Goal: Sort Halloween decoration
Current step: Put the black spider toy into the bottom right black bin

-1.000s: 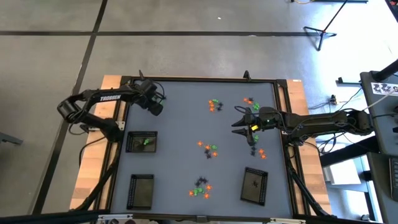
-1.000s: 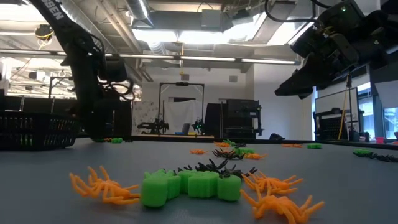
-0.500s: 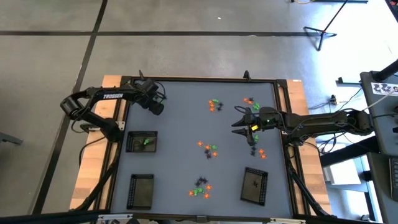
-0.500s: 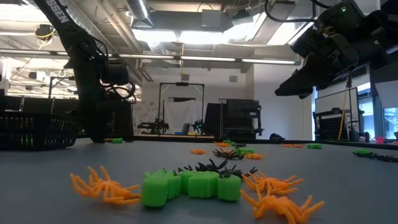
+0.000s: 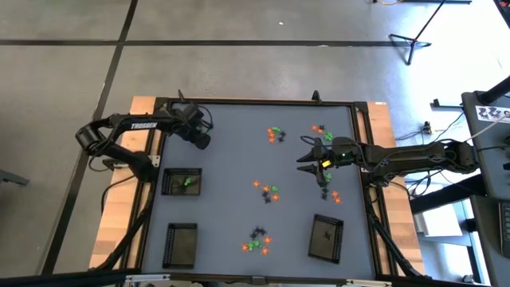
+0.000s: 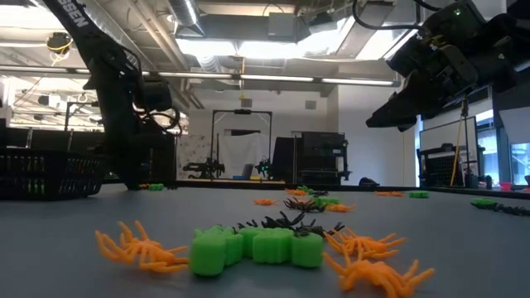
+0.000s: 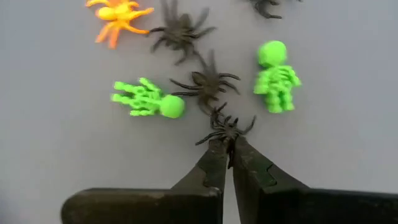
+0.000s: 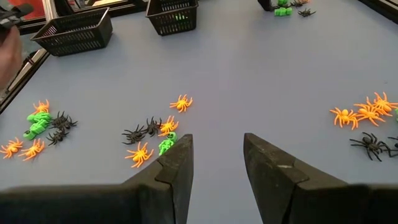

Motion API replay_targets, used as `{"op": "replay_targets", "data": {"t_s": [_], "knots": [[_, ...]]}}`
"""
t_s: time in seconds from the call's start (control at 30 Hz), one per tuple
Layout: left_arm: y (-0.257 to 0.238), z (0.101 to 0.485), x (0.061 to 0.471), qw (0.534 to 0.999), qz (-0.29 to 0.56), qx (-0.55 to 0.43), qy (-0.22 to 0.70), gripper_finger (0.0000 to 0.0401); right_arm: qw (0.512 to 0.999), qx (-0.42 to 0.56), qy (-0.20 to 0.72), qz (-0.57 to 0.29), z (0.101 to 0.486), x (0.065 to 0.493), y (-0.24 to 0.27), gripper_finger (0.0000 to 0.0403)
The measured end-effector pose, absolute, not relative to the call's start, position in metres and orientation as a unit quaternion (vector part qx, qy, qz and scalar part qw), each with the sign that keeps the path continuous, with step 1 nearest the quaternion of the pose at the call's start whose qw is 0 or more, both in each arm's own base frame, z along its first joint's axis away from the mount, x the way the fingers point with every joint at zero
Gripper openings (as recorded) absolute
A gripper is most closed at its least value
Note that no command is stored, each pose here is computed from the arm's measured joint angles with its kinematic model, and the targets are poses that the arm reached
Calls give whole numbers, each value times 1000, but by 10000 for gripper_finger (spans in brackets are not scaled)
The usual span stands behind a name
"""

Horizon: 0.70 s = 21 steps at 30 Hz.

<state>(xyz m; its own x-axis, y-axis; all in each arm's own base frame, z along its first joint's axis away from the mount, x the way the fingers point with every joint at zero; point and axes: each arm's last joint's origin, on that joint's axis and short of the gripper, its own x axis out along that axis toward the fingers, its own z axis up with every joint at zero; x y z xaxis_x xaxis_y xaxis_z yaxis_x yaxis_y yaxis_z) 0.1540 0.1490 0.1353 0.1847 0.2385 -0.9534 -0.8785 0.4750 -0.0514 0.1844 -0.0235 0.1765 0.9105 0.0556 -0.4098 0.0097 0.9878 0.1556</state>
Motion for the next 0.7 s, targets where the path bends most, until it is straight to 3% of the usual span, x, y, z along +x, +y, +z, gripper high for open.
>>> {"op": "replay_targets", "data": {"t_s": [0.37,0.7], "knots": [[115,167,170,766,342,-307,449,1,974,77,211,12,176,184,-23,140],[78,189,212,877,205,-268,343,1,974,77,211,12,176,184,-23,140]]}}
